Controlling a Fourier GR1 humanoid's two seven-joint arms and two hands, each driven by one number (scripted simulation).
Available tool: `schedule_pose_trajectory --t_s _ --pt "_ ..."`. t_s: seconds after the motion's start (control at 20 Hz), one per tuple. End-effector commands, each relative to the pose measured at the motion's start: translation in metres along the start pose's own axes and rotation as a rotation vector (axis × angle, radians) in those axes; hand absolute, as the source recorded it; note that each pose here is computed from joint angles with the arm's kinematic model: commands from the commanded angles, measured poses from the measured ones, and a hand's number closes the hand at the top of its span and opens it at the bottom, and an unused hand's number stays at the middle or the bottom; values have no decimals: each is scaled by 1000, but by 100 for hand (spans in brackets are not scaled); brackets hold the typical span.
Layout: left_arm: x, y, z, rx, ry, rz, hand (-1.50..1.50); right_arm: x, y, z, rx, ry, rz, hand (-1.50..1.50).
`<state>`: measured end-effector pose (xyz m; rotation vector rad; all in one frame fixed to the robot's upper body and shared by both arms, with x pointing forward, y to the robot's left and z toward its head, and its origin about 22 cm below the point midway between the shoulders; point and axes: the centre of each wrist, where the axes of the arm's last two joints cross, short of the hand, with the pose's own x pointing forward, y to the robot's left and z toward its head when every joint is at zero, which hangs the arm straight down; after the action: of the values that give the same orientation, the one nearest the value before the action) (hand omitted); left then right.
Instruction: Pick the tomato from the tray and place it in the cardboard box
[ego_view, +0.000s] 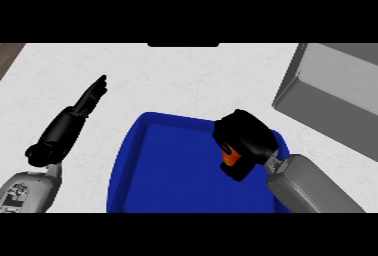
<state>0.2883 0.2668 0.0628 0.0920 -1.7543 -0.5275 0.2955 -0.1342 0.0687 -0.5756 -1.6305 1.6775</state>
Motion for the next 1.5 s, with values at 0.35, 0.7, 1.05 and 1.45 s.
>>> schedule_pose_trajectory --t_s 0.35,0.7,1.05,1.45 --pt "5 7 -17 17 18 9 0 -28 -108 42 -326 -50 17 150" --pt "8 -1 -11 13 -4 3 0 -84 -140 59 -561 328 -215 150" --pt "3 10 -8 -8 -10 -9 0 -146 -193 61 -629 496 -251 150" --pt "6 -7 -17 -24 -16 -5 0 -217 -202 89 -478 592 -127 150"
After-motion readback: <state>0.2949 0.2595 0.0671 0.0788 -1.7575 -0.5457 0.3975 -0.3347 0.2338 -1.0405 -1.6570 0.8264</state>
